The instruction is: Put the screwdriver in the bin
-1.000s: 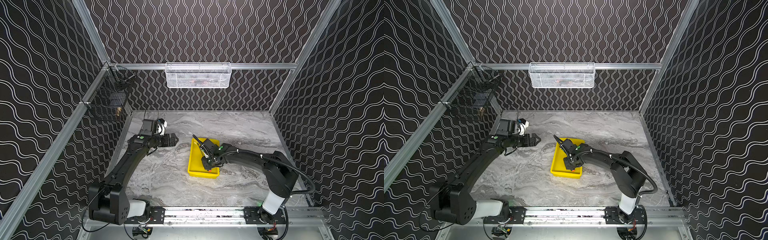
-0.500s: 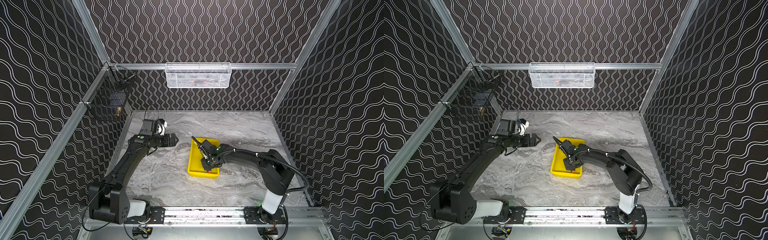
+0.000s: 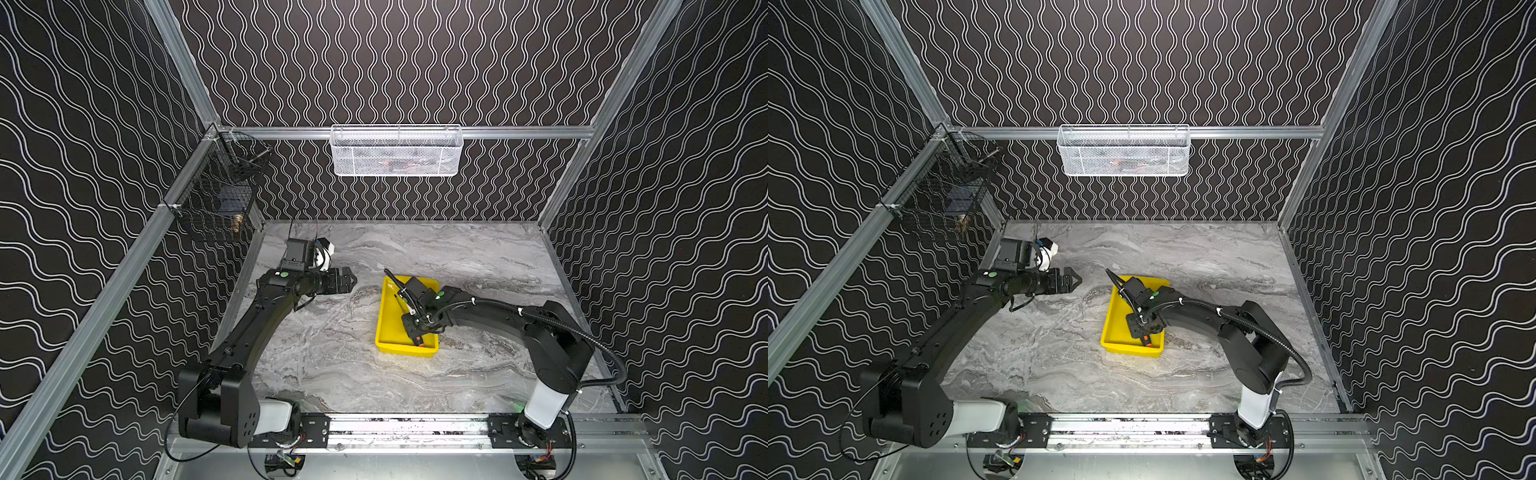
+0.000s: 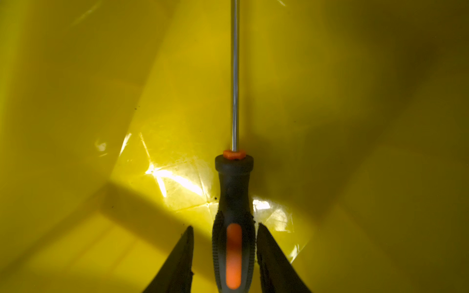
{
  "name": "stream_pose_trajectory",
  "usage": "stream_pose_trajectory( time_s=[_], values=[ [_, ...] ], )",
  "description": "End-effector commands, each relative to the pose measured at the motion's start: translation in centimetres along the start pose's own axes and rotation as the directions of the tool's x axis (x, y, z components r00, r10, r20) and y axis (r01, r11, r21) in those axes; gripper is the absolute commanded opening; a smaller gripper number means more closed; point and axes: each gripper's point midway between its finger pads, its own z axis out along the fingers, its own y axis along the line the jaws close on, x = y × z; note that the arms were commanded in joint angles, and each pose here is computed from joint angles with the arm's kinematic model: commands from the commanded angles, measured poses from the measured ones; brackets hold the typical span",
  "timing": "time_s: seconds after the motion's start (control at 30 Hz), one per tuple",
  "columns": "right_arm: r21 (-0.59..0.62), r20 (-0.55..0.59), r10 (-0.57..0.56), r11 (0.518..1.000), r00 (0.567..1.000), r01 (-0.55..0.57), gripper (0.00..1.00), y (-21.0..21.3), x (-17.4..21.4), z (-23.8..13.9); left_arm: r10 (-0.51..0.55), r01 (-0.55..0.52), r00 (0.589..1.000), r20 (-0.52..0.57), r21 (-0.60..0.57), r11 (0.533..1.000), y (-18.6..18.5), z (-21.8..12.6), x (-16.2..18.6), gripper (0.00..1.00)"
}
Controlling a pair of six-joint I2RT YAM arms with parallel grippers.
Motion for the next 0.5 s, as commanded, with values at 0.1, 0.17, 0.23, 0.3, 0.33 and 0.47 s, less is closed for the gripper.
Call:
stream_pose_trajectory(
  time_s=[0.1,0.17,0.23,0.3,0.33,0.47],
  values=[
    [-0.008,0.121,-0.008,1.0,0.993,0.009,0.44,0.1,-2.7,-4.2,0.012,-0.012,1.0,0.019,-0.014,1.0,0.1,-0.4,-0.4,0.99],
    [-0.021,0.157,0.001,1.0,0.988,0.003,0.44,-0.1,-3.5,-5.8,0.015,-0.015,1.0,0.026,-0.016,1.0,0.0,-0.5,-0.5,0.99],
    [-0.038,0.197,0.012,0.999,0.98,-0.005,0.45,-0.5,-4.4,-7.4,0.015,-0.015,0.999,0.032,-0.017,1.0,0.0,-0.7,-0.6,0.99],
    [-0.05,0.251,0.038,0.998,0.967,-0.026,0.46,-1.3,-5.4,-9.4,0.018,-0.017,0.999,0.043,-0.02,1.0,0.0,-0.9,-0.8,0.99],
    [-0.054,0.276,0.047,0.998,0.96,-0.033,0.46,-1.8,-5.8,-10.3,0.021,-0.021,0.999,0.049,-0.02,1.0,-0.1,-1.1,-0.9,0.99],
    [-0.076,0.405,0.11,0.993,0.908,-0.087,0.47,-4.8,-8.1,-14.4,0.057,-0.05,0.993,0.1,-0.072,0.996,0.3,-2.4,-1.7,0.99]
  ],
)
